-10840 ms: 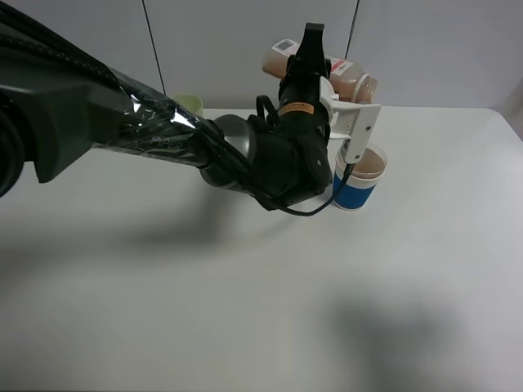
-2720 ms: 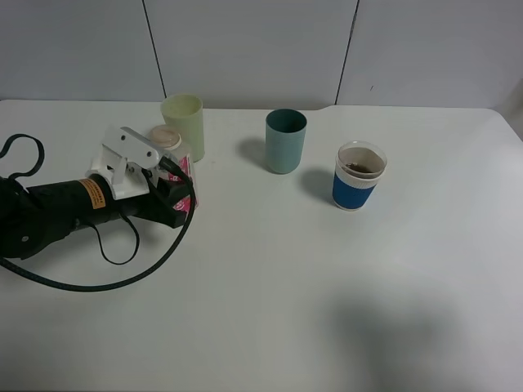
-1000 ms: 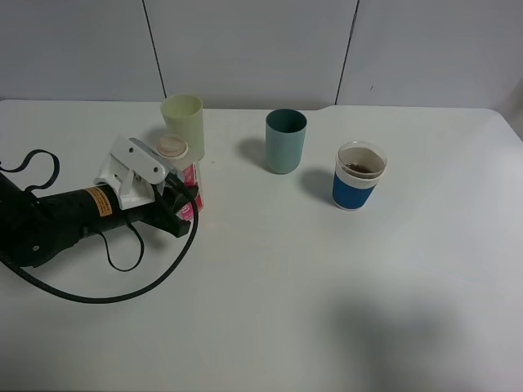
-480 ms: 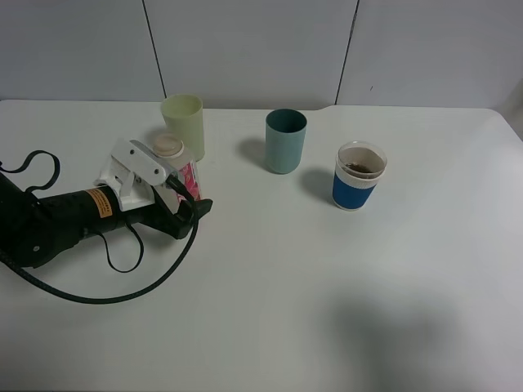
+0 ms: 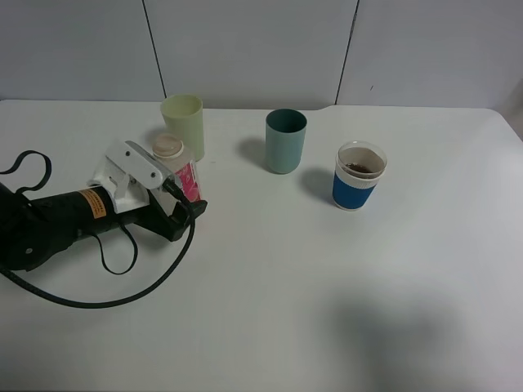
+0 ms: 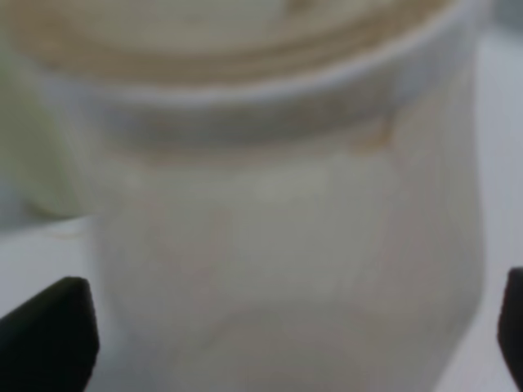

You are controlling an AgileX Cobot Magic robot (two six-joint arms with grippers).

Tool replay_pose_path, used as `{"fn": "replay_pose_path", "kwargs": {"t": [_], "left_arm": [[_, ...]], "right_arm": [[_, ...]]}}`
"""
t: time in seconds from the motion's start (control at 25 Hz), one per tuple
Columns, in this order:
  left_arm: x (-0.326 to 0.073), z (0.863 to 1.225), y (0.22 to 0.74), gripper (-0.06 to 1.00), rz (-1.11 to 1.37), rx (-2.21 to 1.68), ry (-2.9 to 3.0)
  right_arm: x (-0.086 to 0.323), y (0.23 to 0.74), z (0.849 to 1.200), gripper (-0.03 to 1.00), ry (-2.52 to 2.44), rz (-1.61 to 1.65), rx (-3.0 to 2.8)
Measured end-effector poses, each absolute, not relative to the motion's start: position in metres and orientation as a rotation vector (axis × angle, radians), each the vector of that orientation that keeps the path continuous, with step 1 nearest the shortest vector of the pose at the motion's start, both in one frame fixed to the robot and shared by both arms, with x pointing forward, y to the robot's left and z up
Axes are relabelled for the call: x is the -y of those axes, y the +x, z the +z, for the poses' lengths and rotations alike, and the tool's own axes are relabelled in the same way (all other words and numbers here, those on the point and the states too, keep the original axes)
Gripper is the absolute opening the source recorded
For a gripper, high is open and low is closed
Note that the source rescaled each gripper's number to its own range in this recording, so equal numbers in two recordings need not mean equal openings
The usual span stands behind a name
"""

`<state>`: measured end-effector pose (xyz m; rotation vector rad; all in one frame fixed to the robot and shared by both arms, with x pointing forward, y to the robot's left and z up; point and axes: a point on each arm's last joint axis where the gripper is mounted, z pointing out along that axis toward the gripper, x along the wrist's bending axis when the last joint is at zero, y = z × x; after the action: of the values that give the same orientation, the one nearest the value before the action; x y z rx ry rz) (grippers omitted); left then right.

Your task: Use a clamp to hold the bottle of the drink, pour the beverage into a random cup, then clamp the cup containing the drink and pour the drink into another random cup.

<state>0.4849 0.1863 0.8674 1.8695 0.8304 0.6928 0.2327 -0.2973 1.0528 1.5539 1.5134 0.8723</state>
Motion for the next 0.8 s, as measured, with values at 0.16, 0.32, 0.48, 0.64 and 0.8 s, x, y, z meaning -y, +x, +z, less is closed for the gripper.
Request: {"fn": "replay_pose_path", "kwargs": {"t": [0.16,0.32,0.48,0.64,0.8], "left_arm": [[-0.196,0.875,0.469,1.0,0.736,-0.853,1.878],[-0.206,0.883,0.452,1.0,0.761,-0.9,1.86],[-0.221,0.895,0.435,1.0,0.81,-0.995,1.818],[-0.23,0.909,0.426,1.0,0.84,-1.066,1.743],[-0.24,0.944,0.415,1.0,0.872,-1.14,1.562]], "right_arm": [[0.297,0.233,1.053,1.0,1.554,0.872,-1.513],[0.297,0.233,1.053,1.0,1.554,0.872,-1.513],[0.297,0.233,1.053,1.0,1.554,0.872,-1.513],[0.297,0.233,1.053,1.0,1.554,0.872,-1.513],[0.297,0.233,1.053,1.0,1.554,0.872,-1.513]]}}
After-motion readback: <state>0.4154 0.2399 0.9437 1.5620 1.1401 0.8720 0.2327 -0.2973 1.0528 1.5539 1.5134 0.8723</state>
